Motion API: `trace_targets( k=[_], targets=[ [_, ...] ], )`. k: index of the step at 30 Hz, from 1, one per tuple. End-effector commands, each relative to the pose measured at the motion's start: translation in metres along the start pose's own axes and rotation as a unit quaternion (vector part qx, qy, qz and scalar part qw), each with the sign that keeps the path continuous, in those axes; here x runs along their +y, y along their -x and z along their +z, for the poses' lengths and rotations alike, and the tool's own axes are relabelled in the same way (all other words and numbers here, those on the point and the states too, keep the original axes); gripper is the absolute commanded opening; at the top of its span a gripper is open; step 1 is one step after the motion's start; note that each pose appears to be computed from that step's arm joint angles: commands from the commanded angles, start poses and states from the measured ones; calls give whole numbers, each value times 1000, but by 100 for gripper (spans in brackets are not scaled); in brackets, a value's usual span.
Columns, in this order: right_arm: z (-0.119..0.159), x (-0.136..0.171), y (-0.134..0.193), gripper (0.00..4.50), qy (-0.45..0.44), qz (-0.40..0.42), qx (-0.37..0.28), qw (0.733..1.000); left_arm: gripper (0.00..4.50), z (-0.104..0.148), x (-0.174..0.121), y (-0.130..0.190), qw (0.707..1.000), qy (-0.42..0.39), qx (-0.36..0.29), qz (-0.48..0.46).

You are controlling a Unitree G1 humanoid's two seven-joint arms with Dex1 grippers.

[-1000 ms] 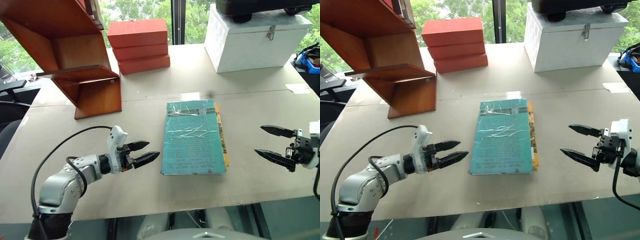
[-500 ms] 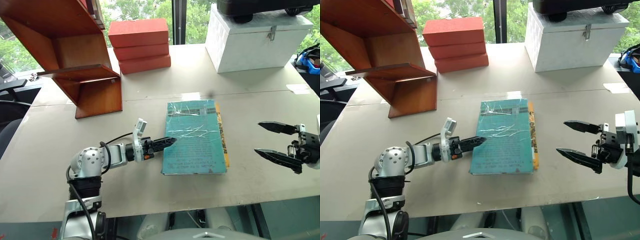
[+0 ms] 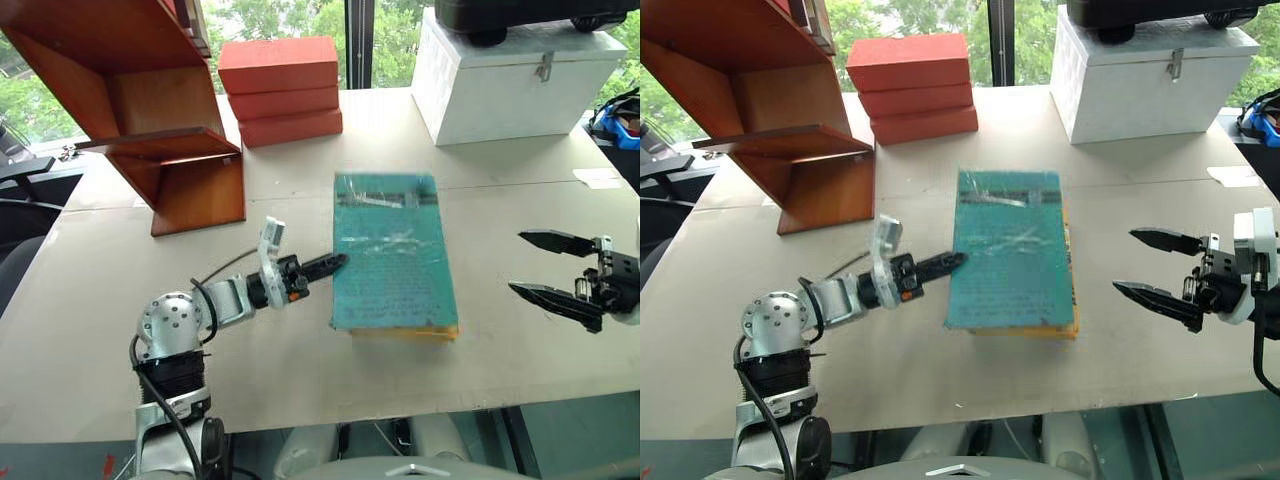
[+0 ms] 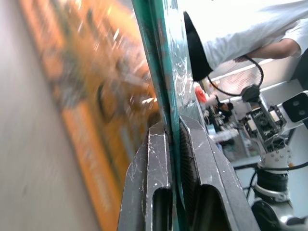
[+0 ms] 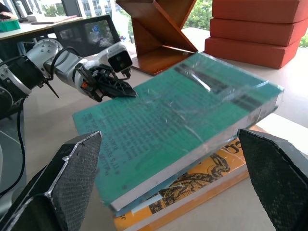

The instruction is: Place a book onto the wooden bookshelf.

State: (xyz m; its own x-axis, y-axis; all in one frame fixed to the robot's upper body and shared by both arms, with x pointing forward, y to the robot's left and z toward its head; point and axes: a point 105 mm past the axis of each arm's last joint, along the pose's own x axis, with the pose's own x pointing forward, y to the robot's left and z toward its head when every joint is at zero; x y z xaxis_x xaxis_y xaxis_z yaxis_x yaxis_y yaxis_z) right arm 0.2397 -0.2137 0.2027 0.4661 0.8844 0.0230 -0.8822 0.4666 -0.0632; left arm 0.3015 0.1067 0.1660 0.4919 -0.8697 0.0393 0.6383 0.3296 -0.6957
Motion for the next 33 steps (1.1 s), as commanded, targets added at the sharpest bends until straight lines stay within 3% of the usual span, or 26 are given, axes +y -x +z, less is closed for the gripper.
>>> trace_targets(
  k=[1, 4, 6, 8, 10, 11, 15, 18, 23, 33],
  targets=[
    [13, -8, -1, 450, 11, -15, -28, 999, 6, 49, -50, -3, 983, -170, -63, -42],
    [18, -17, -7, 450, 14, -30, -47, 998, 6, 79, -79, -6, 935, -344, -84, -35],
    [21, -25, -14, 450, 18, -39, -57, 997, 6, 91, -92, -6, 872, -483, -79, -15],
    [23, -32, -21, 450, 20, -40, -59, 997, 6, 109, -98, -6, 790, -606, -86, 31],
    [28, -37, -27, 450, 20, -32, -67, 997, 6, 123, -104, -4, 686, -720, -73, 75],
    [30, -39, -29, 450, 18, -29, -70, 997, 6, 124, -105, -3, 653, -750, -65, 81],
    [50, -39, -42, 450, 6, 9, -119, 993, 6, 166, -116, 24, 456, -864, -54, 206],
    [58, -42, -53, 450, 10, 21, -137, 990, 6, 181, -111, 48, 364, -892, -8, 269],
    [79, -41, -74, 450, 4, 42, -181, 983, 6, 191, -95, 86, 300, -889, 65, 340],
    [83, -31, -101, 450, -3, 90, -168, 982, 6, 194, -73, 128, 279, -852, 154, 416]
  ],
)
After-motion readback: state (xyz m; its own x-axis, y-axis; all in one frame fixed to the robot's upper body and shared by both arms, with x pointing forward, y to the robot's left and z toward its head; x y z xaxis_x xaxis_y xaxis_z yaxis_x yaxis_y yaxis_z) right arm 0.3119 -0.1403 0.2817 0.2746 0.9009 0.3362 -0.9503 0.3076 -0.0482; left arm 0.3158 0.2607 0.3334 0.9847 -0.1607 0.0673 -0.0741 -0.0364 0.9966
